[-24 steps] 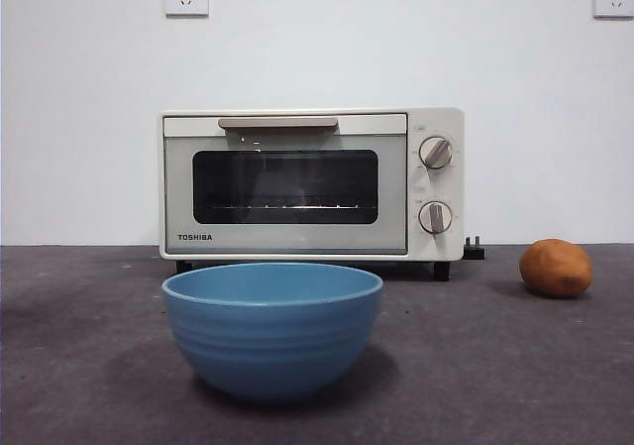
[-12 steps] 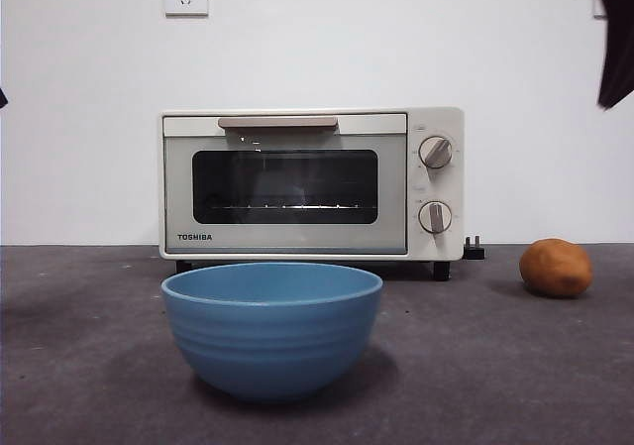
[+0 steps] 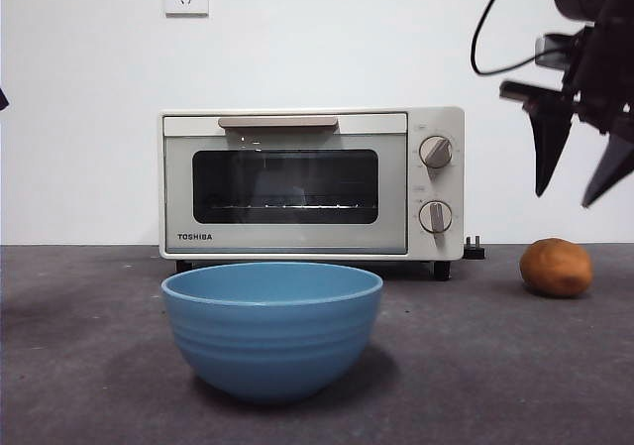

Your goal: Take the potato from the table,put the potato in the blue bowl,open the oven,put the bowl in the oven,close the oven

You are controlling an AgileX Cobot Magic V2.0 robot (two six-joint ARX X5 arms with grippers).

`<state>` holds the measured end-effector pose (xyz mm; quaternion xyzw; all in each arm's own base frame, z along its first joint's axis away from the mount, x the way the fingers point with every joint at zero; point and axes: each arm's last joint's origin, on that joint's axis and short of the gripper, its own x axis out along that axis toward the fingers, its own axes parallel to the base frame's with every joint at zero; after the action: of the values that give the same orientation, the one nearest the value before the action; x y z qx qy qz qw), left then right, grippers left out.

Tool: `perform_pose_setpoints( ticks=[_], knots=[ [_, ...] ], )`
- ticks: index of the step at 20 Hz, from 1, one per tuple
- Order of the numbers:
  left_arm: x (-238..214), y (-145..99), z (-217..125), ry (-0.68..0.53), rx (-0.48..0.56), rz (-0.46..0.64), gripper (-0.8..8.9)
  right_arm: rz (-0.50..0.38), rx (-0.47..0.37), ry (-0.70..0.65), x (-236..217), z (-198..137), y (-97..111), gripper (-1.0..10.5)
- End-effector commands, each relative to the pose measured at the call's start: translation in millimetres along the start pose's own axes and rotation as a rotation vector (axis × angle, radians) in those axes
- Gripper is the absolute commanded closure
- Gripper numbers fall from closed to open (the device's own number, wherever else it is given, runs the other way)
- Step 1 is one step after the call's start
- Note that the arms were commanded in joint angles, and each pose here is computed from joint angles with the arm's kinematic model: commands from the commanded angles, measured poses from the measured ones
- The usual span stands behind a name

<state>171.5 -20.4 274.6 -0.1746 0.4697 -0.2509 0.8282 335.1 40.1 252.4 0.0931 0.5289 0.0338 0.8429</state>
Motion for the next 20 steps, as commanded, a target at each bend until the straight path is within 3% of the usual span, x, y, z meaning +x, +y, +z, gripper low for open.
perform_pose_setpoints(
  ticks=[1,6,20],
  knots=[
    [1.2,0.0,1.4,0.003,0.016,-0.005,8.18,-0.041,0.013,-0.018,7.5,3.1,-1.5,4.9],
    [1.6,0.2,1.9,0.001,0.016,-0.005,8.19,-0.081,0.010,-0.087,12.2,10.1,-2.0,4.4],
    [2.9,1.1,2.4,0.007,0.012,-0.004,8.19,-0.099,0.022,-0.019,67.6,11.4,-7.9,4.4]
  ],
)
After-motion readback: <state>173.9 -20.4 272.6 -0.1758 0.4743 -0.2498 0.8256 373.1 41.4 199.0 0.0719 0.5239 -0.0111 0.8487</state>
